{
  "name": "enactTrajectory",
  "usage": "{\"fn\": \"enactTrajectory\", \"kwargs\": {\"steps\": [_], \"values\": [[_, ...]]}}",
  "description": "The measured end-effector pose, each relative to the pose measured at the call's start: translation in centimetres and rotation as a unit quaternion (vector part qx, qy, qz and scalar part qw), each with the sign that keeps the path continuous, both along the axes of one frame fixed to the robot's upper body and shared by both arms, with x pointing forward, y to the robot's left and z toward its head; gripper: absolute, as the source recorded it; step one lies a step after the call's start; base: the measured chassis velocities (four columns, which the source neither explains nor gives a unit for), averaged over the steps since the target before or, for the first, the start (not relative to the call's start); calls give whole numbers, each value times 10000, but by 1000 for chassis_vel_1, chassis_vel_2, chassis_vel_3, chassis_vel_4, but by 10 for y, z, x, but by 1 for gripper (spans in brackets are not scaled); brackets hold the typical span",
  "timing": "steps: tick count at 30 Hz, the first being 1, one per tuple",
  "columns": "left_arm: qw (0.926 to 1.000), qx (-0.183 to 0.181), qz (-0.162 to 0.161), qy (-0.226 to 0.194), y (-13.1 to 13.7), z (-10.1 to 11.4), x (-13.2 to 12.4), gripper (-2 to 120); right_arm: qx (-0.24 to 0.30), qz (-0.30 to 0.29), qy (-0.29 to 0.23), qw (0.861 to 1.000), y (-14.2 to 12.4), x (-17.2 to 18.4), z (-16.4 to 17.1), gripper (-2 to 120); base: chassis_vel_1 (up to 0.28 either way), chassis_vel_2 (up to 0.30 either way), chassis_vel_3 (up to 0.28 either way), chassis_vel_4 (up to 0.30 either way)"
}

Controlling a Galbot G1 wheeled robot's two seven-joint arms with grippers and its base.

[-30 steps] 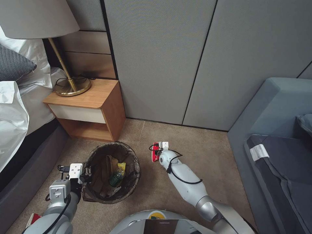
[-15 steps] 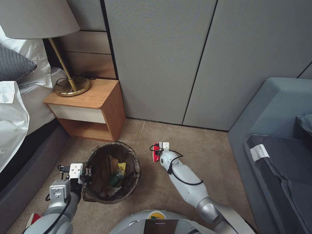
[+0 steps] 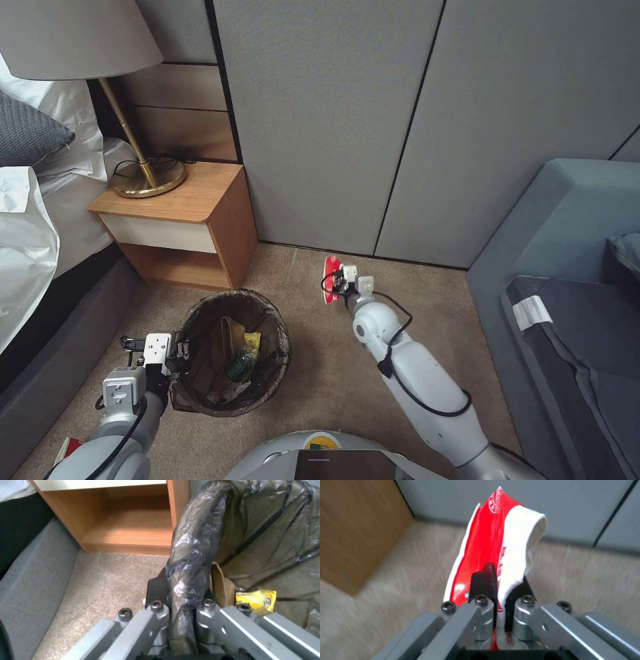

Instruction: Pick up the trash bin, then pick up the garbage from the floor and place it into the trash bin.

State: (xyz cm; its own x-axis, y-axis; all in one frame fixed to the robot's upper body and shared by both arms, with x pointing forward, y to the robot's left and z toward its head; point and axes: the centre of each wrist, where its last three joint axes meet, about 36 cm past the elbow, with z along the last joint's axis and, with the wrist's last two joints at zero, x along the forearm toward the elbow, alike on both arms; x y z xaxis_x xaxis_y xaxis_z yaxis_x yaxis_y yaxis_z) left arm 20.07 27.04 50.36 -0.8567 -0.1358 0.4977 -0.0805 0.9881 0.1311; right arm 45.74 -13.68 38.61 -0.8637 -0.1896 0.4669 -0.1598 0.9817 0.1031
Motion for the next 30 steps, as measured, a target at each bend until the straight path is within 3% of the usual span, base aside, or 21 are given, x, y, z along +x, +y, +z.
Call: {"fn": "enactTrajectory", "kwargs": {"steps": [2, 5, 7, 13, 15, 16, 21, 30], "values": [[10000, 12, -8, 4, 0, 0, 0, 4, 127, 54, -357, 9993, -7, -11, 37, 0, 0, 0, 0, 0], [10000, 18, -21, 8, 1, 0, 1, 4, 184, 156, -542, 9982, -15, -20, 62, 0, 0, 0, 0, 0], [10000, 40, -17, 41, 1, 1, 1, 4, 259, 440, -806, 9954, -29, -37, 101, 0, 0, 0, 0, 0], [10000, 44, 13, 58, 1, 1, 2, 4, 384, 992, -1232, 9867, -38, -65, 151, 0, 0, 0, 0, 0], [10000, 46, 17, 67, 1, 1, 2, 4, 606, 1533, -1455, 9755, -40, -82, 174, 0, 0, 0, 0, 0], [10000, 46, 17, 67, 1, 1, 2, 4, 606, 1533, -1455, 9755, -40, -82, 174, 0, 0, 0, 0, 0], [9999, 48, 42, 88, 0, 1, 1, 4, 899, 2378, -1853, 9492, -37, -101, 200, 0, 0, 0, 0, 0], [9999, 70, 70, 99, 0, 0, 1, 4, 1004, 3646, -1866, 9067, -38, -119, 221, 0, 0, 0, 0, 0]]}}
